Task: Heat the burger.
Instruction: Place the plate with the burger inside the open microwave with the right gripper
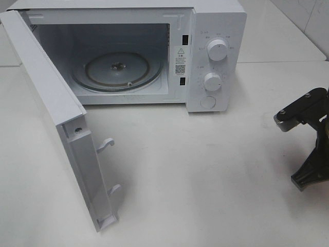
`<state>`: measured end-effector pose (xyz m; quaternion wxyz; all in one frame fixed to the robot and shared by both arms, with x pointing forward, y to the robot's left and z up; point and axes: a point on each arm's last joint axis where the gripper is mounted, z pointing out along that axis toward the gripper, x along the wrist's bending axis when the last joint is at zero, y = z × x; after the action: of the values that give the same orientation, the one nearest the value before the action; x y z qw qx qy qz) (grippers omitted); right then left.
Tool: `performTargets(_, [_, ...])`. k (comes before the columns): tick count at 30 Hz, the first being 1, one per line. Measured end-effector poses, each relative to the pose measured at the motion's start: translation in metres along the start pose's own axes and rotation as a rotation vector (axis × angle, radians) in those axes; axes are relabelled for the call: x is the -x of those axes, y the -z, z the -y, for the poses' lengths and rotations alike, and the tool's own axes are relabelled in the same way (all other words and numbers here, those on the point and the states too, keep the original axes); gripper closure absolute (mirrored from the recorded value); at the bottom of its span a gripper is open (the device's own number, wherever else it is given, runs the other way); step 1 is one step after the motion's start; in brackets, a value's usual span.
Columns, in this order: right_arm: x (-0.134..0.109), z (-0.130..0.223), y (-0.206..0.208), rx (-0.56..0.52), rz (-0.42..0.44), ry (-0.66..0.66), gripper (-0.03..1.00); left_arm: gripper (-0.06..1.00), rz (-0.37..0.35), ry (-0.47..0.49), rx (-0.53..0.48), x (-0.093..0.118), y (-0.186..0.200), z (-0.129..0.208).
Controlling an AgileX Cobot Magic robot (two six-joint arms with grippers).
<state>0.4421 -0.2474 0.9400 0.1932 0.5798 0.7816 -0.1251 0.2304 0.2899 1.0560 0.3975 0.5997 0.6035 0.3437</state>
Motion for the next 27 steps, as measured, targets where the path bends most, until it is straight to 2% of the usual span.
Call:
performTargets(11, [-0.016,0.026,0.025,0.080,0.029,0.130,0.91,-0.03,0.000,0.000,0.000,0.000,0.000,0.000])
performTargets(15, [-0.029,0.036,0.042,0.141,0.040,0.253,0.91,-0.03,0.000,0.000,0.000,0.000,0.000,0.000])
performTargets(27, [-0.057,0.050,0.058,0.215,0.063,0.509,0.91,-0.03,0.000,0.000,0.000,0.000,0.000,0.000])
